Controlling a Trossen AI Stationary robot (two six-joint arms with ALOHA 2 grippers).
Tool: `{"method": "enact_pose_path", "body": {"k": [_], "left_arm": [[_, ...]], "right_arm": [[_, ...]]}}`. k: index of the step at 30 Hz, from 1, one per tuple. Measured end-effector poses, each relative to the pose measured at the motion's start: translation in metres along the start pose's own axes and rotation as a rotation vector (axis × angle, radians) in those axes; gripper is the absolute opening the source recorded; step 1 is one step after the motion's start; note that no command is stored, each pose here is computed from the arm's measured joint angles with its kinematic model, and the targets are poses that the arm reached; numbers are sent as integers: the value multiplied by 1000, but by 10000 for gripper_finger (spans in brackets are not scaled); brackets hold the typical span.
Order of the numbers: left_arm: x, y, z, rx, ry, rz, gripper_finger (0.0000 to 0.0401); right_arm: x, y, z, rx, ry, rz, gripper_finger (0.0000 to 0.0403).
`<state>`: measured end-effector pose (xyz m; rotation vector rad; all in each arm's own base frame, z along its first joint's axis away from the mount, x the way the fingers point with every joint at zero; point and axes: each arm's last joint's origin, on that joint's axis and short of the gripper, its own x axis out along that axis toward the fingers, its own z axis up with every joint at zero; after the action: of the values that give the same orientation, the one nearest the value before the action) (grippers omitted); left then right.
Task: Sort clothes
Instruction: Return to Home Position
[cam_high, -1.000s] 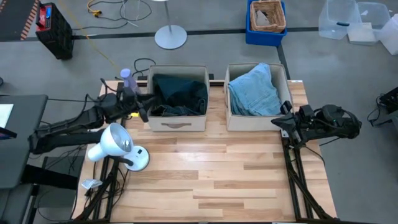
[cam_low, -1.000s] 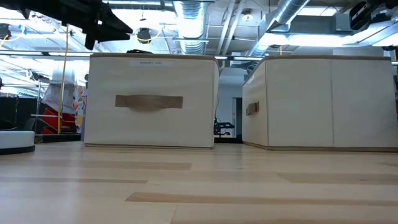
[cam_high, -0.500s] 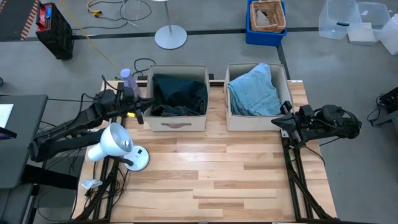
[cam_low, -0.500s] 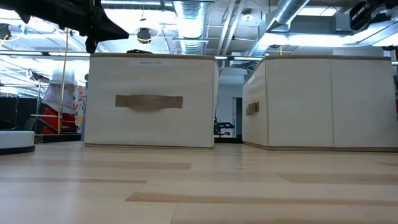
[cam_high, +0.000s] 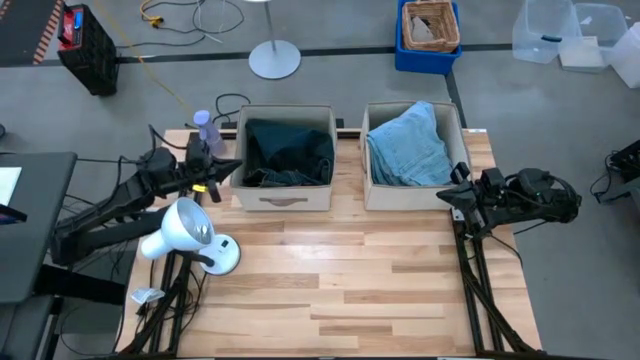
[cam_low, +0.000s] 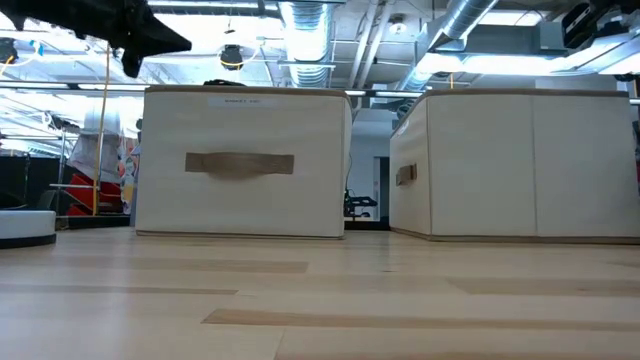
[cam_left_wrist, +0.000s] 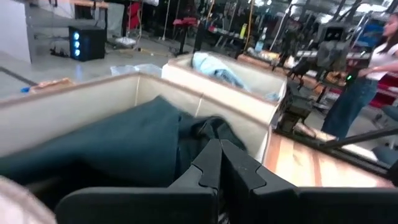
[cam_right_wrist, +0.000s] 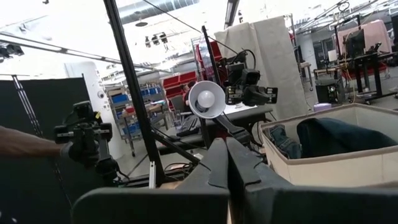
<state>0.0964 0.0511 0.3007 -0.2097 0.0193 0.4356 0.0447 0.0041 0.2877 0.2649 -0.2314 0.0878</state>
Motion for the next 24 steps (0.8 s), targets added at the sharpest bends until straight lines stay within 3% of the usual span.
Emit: {"method": "enact_pose_path", "body": {"k": [10, 13, 24], "left_arm": [[5, 10, -41, -75, -50, 32, 0], [8, 13, -56, -91, -4, 36, 0], [13, 18, -83, -95, -93, 9, 0]], "right_arm": [[0, 0, 0, 28, -3, 1, 8], [0, 0, 0, 37, -4, 1, 8], [0, 0, 1, 81, -5, 1, 8]]}}
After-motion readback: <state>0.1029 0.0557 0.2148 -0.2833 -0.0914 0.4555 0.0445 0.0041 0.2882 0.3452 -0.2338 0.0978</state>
